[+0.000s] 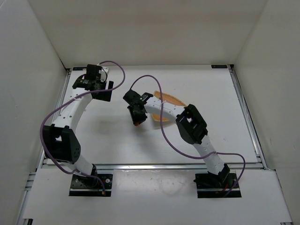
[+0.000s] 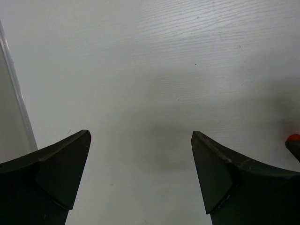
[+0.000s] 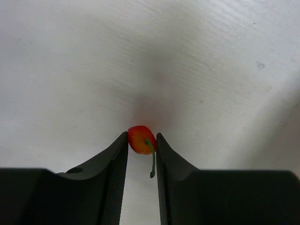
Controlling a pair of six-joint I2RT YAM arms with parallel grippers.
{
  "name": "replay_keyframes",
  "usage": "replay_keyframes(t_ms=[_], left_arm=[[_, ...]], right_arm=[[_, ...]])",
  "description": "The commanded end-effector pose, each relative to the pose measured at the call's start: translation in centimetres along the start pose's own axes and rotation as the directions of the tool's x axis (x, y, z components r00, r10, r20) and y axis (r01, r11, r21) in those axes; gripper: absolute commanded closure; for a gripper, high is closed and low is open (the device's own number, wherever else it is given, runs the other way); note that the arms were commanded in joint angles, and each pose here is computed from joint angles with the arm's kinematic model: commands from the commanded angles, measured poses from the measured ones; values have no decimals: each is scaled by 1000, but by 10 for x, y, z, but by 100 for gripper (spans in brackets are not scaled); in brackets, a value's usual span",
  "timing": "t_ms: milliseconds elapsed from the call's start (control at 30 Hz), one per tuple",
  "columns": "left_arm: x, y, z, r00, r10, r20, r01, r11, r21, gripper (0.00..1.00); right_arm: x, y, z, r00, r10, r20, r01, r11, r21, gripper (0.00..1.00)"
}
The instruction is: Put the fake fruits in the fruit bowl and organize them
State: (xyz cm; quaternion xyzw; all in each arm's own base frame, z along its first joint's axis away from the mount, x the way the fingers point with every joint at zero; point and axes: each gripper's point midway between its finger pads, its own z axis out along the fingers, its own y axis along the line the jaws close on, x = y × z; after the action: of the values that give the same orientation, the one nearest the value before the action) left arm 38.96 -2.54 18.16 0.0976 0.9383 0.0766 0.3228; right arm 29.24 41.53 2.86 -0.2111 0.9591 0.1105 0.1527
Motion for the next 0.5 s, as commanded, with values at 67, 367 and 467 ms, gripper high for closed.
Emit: replay_keyframes(t_ms=[67,367,467], left_arm=[[-7,4,-9,999,-21,37,21,1000,-4,1],[-8,9,-12,999,-14,44,15,1000,-24,1],[-5,8,-11,999,-12,35,13,1000,-23,1]], right_arm=[[-41,16,-112,977,-8,215,30,995,-100,88],[-22,-123,-113,957,223,184,-241,967,86,88],[-20,-140,-104,959,236,157,-255,961,109,87]])
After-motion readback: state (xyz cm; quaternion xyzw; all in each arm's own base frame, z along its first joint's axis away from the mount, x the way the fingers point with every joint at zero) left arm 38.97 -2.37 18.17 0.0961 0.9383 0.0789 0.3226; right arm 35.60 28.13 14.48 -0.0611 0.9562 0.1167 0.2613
